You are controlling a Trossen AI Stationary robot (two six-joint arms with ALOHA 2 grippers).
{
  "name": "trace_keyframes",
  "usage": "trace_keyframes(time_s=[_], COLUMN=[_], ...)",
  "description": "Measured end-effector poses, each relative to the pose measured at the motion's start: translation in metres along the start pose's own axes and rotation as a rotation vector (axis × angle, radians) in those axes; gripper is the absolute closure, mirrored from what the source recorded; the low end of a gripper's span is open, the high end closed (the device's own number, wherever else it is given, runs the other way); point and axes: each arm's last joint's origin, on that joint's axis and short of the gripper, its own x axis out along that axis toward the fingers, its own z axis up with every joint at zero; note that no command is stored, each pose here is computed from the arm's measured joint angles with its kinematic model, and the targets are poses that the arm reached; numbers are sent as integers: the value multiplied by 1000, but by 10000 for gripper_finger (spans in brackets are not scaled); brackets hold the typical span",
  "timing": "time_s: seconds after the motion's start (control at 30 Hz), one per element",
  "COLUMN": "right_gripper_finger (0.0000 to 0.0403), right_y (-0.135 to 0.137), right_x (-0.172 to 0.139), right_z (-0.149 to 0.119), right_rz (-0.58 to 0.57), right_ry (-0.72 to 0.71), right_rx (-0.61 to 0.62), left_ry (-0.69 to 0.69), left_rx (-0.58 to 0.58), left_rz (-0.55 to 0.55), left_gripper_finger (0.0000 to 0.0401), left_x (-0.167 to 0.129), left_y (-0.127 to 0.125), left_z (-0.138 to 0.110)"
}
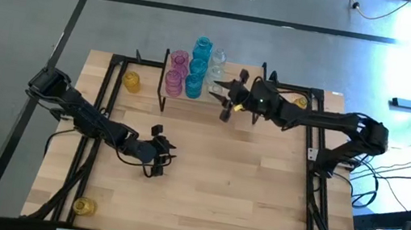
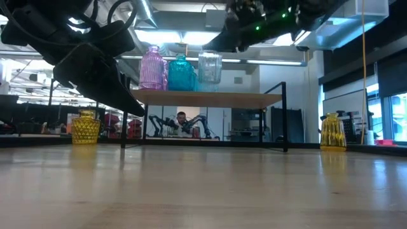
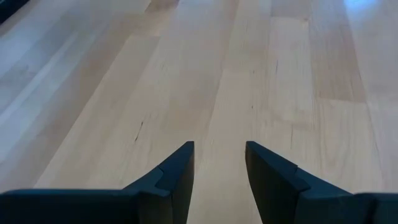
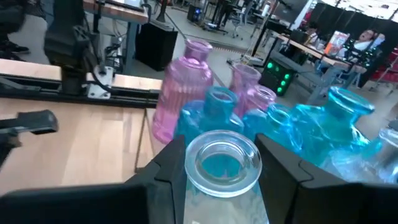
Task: Sort vases onto shelf
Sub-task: Put the transparent flower vase on the shelf aligned with the other transparent flower vase
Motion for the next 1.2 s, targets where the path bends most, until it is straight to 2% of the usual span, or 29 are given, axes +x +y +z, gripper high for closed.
trace_keyframes(time_s=[0.47,1.2], right_gripper_finger=[272,271], right_y=[1,-5], right_x=[15,15], right_z=[-14,-15], right_rz=[-3,-22], right_ry=[0,-8], right_rx=[16,19], left_ry=[1,1], left_rx=[0,1], left_rz=[1,0], left_gripper_finger=[264,264], left_x=[0,0], left_y=[0,0], left_z=[0,0])
